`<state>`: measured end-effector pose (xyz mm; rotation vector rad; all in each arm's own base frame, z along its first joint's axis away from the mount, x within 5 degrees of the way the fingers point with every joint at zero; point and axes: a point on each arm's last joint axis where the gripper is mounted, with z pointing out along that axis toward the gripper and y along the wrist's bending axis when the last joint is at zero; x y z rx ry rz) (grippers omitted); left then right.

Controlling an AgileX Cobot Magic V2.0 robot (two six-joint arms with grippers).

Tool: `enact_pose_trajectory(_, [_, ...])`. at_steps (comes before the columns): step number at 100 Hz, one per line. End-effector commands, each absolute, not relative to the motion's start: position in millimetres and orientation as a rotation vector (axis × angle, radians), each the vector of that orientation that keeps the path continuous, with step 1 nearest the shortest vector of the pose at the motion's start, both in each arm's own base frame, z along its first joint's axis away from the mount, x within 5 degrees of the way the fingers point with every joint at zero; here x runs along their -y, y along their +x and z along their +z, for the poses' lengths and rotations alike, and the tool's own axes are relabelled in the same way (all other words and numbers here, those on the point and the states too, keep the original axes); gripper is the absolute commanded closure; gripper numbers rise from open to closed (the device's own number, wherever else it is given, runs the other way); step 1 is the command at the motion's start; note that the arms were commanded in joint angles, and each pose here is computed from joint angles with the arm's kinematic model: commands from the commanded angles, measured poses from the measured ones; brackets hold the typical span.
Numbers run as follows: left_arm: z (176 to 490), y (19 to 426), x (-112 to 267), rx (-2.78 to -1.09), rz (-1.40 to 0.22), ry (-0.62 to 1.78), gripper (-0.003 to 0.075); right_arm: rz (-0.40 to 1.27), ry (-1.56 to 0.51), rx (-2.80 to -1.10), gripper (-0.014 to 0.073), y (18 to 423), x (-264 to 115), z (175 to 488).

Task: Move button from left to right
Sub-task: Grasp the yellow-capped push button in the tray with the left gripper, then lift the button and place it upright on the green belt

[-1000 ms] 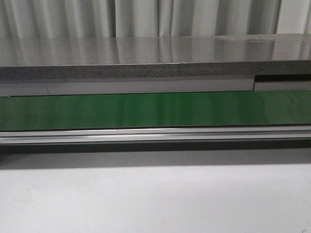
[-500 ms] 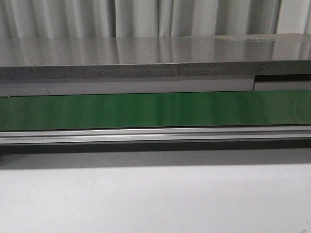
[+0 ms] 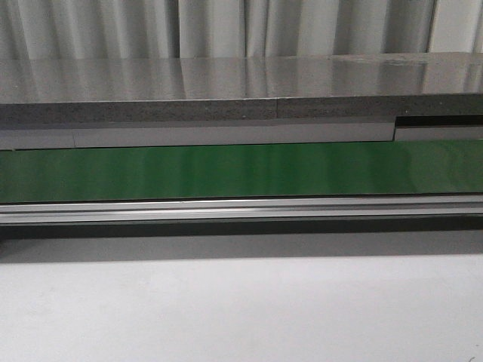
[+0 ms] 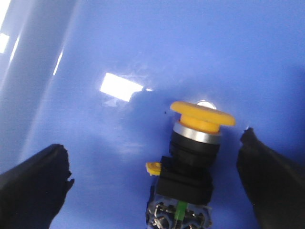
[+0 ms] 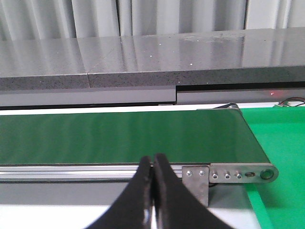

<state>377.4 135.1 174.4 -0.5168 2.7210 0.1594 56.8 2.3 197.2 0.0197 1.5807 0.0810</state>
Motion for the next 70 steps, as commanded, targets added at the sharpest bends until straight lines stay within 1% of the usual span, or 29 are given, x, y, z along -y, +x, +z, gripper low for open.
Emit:
enact_pose_trajectory(1, [198.2,383.4,-138.9,-2.609,0.157,-0.522,0.0029,0.078,0.015,-1.456,0.0663,53.9,-2.0,211.5])
enact_pose_trajectory(24, [174.3,385.9,-138.8,-2.676,0.114,-0.546,0.0029,0.078,0.015,-1.456,0.0663,53.9,-2.0,211.5])
enact_pose_trajectory(36, [170.4,386.9,-138.3,-2.677,0.097,-0.561,0.0031,0.078,0.015,-1.456,0.0663,53.9,-2.0,211.5])
enact_pose_trajectory(44, [170.6,387.3,-138.4,-2.673,0.097,-0.558,0.0077,0.078,0.015,-1.456,0.0663,53.9,-2.0,211.5])
enact_pose_trajectory(50, [170.6,387.3,-138.4,-2.673,0.097,-0.558,0.0162,0.078,0.015,-1.456,0.0663,53.9,-2.0,211.5])
enact_pose_trajectory(52, [170.6,387.3,-138.4,-2.673,0.097,-0.558,0.0215,0.078,0.015,-1.456,0.0663,53.9,-2.0,211.5])
enact_pose_trajectory(54, [170.6,387.3,-138.4,-2.673,0.098,-0.557,0.0244,0.078,0.015,-1.456,0.0663,53.9,-2.0,211.5])
enact_pose_trajectory(59, [170.6,387.3,-138.4,-2.673,0.098,-0.557,0.0371,0.078,0.015,-1.456,0.0663,53.9,-2.0,211.5])
enact_pose_trajectory(61, [170.6,387.3,-138.4,-2.673,0.098,-0.557,0.0404,0.078,0.015,-1.456,0.0663,53.9,-2.0,211.5])
enact_pose_trajectory(66, [170.6,387.3,-138.4,-2.673,0.098,-0.557,0.0528,0.078,0.015,-1.456,0.0663,53.9,-2.0,211.5])
enact_pose_trajectory(70, [170.6,387.5,-138.4,-2.672,0.098,-0.555,0.0598,0.078,0.015,-1.456,0.0663,53.9,-2.0,211.5])
